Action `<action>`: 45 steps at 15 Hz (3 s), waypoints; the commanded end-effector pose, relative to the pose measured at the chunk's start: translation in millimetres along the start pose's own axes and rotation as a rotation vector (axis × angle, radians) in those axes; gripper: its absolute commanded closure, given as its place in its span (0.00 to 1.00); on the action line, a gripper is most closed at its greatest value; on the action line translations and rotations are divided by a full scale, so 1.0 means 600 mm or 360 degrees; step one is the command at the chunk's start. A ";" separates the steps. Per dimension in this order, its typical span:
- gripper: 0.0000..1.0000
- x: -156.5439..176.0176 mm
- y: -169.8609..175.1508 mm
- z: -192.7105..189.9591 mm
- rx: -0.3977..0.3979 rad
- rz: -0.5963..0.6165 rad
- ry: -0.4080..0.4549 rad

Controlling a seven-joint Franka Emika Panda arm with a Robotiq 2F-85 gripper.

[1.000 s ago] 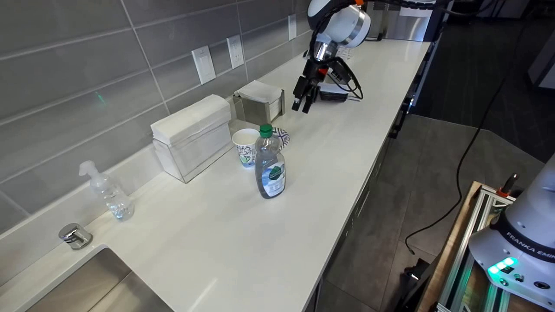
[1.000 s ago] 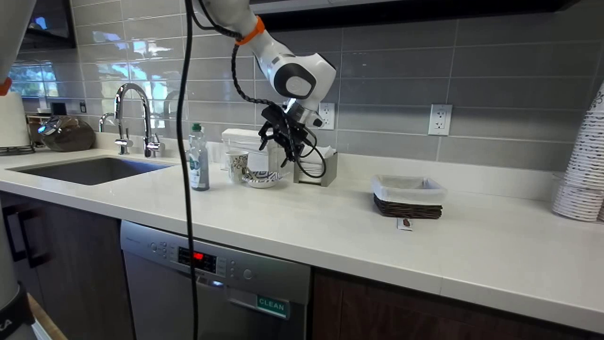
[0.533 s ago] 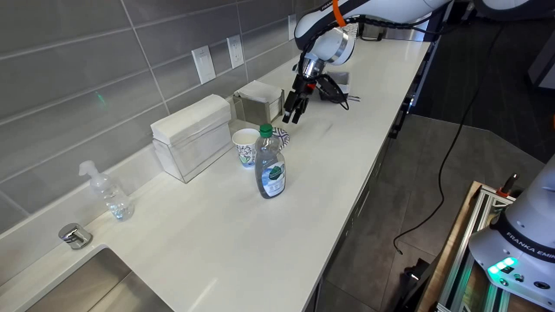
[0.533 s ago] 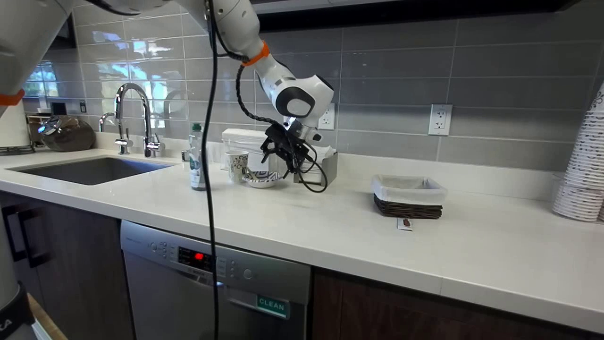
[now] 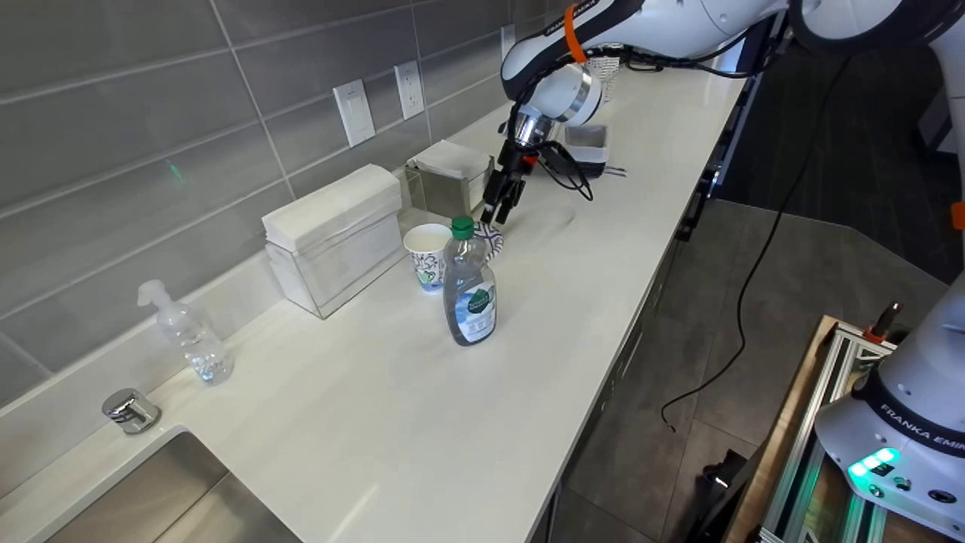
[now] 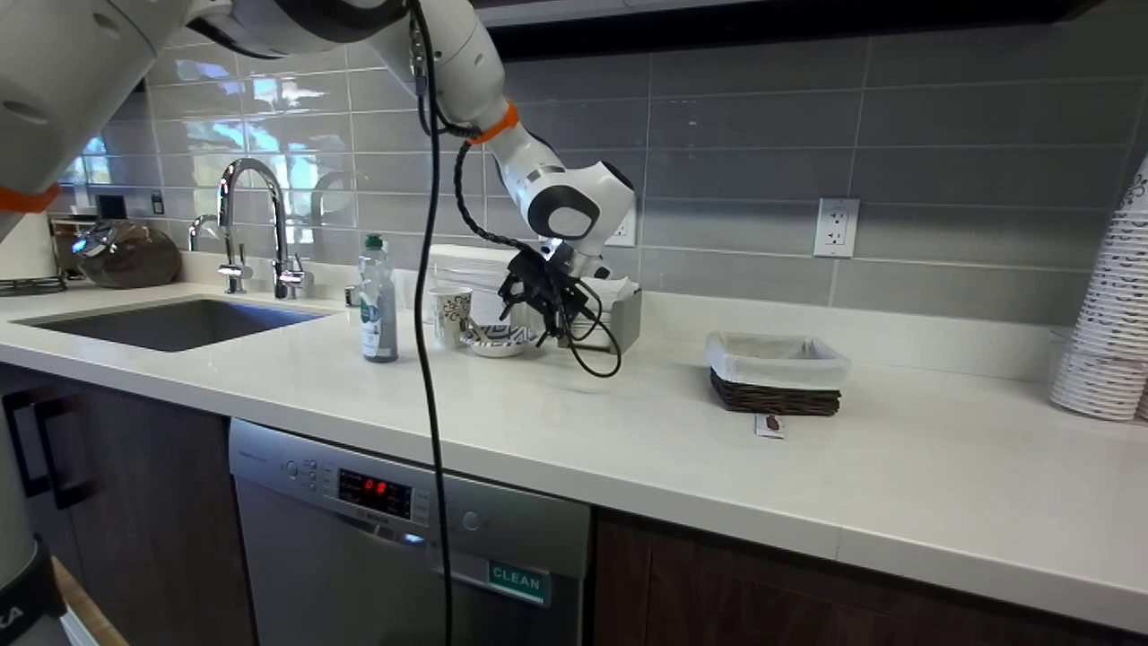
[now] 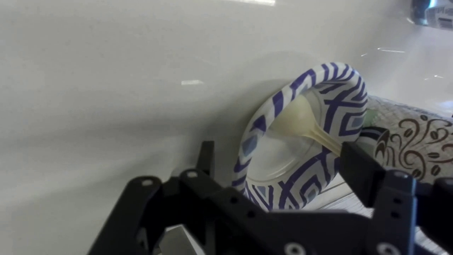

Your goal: Move the plate to the right

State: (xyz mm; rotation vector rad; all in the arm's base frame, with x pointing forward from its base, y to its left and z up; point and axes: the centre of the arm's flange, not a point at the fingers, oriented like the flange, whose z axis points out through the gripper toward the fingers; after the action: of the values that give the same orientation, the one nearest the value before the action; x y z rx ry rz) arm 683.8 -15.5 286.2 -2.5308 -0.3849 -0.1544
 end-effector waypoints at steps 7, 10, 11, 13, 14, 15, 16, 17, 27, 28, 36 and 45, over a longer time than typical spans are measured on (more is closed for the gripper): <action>0.41 0.018 0.012 0.046 0.0030 -0.0027 -0.0011; 0.43 0.018 0.015 0.049 0.0036 -0.0018 -0.0008; 0.43 0.018 0.017 0.050 0.0037 -0.0015 -0.0008; 0.45 0.016 0.020 0.050 0.0039 -0.0007 -0.0008; 0.47 0.014 0.023 0.051 0.0040 0.0000 -0.0005; 0.49 0.013 0.025 0.051 0.0044 0.0008 -0.0003; 0.54 0.011 0.028 0.051 0.0047 0.0014 -0.0001; 0.56 0.010 0.030 0.051 0.0047 0.0018 0.0000; 0.99 0.008 0.038 0.045 0.0067 0.0051 0.0025; 0.99 0.008 0.038 0.043 0.0064 0.0052 0.0023; 0.99 -0.021 0.048 -0.040 0.0026 0.0261 0.0018; 0.99 -0.140 0.048 -0.142 0.0034 0.0638 -0.0002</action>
State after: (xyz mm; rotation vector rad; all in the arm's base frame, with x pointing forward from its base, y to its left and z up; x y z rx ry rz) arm 651.1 -104.2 314.4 -2.5380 0.0275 -0.0577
